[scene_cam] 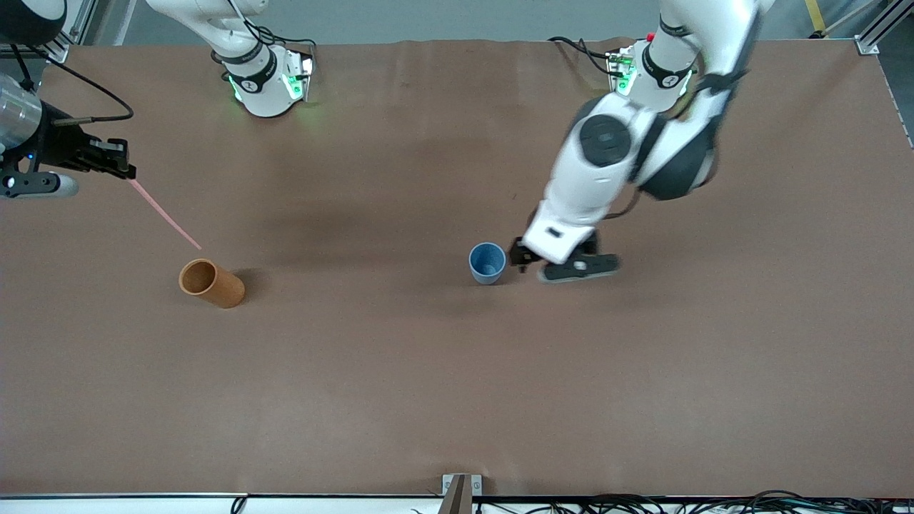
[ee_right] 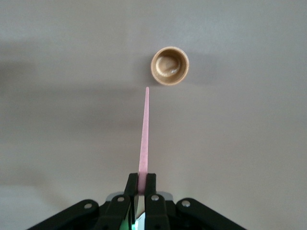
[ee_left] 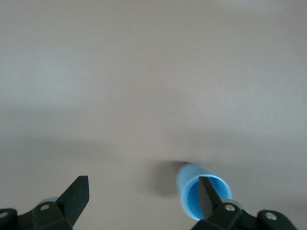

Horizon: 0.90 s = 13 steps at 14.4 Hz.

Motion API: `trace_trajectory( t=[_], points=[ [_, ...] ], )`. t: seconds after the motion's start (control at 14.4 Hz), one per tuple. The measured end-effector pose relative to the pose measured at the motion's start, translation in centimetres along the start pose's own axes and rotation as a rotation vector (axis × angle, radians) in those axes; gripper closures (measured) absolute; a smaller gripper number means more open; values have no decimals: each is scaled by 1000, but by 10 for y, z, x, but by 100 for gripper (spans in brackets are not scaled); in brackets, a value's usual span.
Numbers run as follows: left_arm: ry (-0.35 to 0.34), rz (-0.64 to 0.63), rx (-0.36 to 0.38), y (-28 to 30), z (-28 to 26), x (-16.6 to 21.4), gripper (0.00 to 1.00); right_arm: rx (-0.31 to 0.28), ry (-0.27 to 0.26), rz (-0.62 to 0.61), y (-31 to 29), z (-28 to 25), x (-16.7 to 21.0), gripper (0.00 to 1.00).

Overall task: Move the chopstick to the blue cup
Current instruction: 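Carry the chopstick over the blue cup while the left gripper withdraws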

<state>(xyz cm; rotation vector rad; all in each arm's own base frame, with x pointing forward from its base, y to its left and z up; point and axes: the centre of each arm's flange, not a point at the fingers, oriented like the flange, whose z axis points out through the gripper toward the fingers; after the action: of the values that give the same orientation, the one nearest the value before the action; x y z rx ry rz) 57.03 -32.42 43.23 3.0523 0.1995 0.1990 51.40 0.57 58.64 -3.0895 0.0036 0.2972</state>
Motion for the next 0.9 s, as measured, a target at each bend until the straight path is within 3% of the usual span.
trace_trajectory(
  t=[0.21, 0.42, 0.62, 0.9],
  points=[
    [11, 116, 29, -108, -65, 48, 0, -13, 3, 41, -71, -12, 9, 91],
    [-1, 216, 42, -177, -101, 64, 0, -25, 44, 93, -174, -24, -6, 91],
    [-77, 280, 54, -190, -149, 51, 0, -9, 64, 188, -279, -22, -29, 91],
    [-112, 302, 61, -185, -221, 27, 0, 66, 118, 344, -399, -4, -33, 91]
  ],
)
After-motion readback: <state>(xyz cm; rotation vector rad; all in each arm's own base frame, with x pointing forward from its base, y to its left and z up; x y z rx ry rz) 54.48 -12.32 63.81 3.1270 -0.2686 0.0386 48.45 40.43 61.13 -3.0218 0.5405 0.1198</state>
